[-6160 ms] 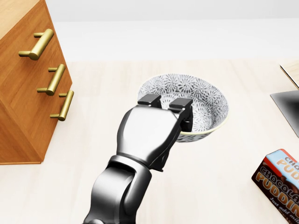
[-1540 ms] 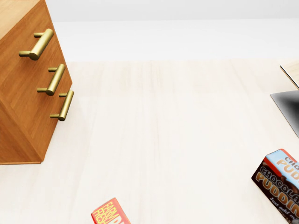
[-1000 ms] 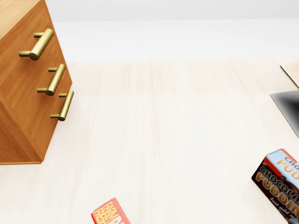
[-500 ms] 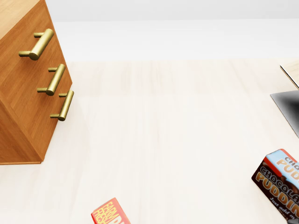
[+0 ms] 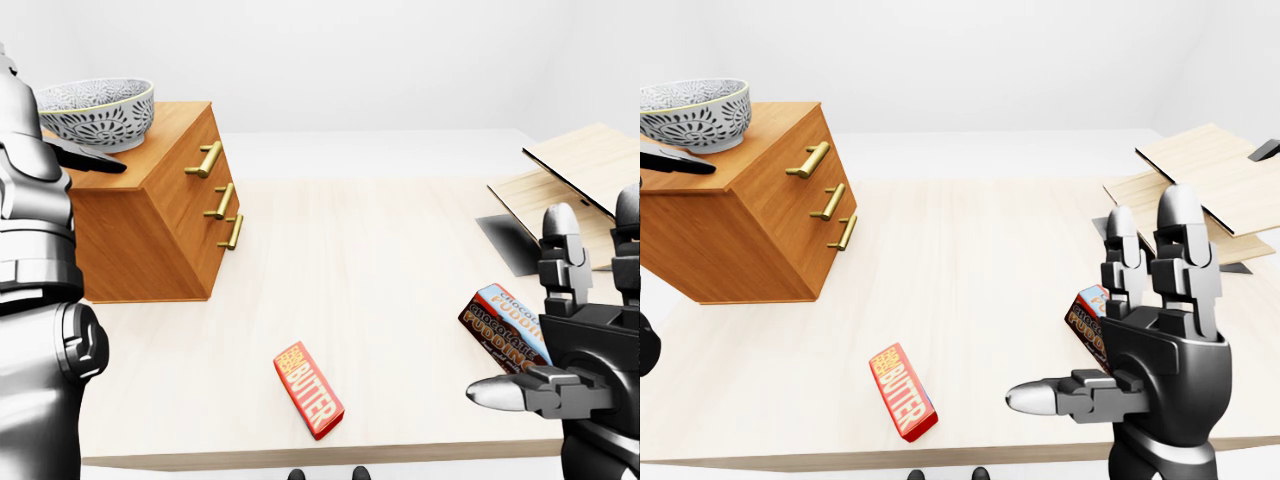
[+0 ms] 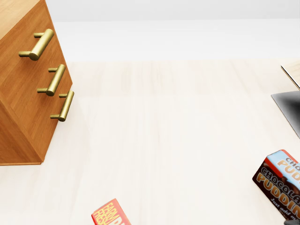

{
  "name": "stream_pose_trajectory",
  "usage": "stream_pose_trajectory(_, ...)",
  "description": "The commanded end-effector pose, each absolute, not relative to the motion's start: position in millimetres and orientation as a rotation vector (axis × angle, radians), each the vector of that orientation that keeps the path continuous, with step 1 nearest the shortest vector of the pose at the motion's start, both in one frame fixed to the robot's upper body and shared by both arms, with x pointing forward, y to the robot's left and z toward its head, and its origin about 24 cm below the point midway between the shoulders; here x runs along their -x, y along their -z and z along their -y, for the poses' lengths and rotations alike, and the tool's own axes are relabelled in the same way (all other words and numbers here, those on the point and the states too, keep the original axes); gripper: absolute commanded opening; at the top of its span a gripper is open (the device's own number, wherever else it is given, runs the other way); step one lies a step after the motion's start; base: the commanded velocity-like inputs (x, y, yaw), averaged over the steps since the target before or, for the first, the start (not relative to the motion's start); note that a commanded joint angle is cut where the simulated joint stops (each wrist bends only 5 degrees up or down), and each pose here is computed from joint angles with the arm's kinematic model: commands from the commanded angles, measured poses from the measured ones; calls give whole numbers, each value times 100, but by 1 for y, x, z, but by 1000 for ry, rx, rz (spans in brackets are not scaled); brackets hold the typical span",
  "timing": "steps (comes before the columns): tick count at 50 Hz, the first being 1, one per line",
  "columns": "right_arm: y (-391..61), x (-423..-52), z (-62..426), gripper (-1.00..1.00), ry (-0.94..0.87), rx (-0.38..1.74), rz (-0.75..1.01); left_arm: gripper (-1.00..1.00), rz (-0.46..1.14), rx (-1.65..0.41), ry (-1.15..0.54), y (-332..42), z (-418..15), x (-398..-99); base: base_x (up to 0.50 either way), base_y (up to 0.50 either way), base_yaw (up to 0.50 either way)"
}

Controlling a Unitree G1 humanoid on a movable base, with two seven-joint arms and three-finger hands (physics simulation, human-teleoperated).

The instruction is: Close the top drawer of the cabinet and put the bowl on top of it.

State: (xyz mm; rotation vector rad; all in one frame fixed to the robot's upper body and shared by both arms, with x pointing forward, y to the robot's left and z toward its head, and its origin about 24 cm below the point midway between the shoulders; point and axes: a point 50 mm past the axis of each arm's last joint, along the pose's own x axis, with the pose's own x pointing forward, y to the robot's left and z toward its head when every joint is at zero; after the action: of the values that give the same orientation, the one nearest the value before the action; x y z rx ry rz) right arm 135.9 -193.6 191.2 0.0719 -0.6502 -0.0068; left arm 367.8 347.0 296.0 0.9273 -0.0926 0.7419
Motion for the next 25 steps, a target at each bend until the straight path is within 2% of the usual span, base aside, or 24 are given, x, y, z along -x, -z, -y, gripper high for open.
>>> stream_pose_trajectory(1, -191, -136, 193, 100, 5, -73, 646, 100, 45, -968, -720, -285, -354, -365, 0, 0, 0)
stream_pose_trajectory(8, -190, -136, 193, 100, 4, -73, 644, 100, 190, -985, -701, -317, -346, -353, 0, 0, 0)
stream_pose_trajectory(13, -190, -136, 193, 100, 2, -73, 642, 100, 363, -1038, -677, -348, -333, -328, 0, 0, 0)
stream_pose_trajectory(25, -191, -137, 192, 100, 1, -72, 645, 100, 552, -1145, -624, -379, -301, -298, 0, 0, 0)
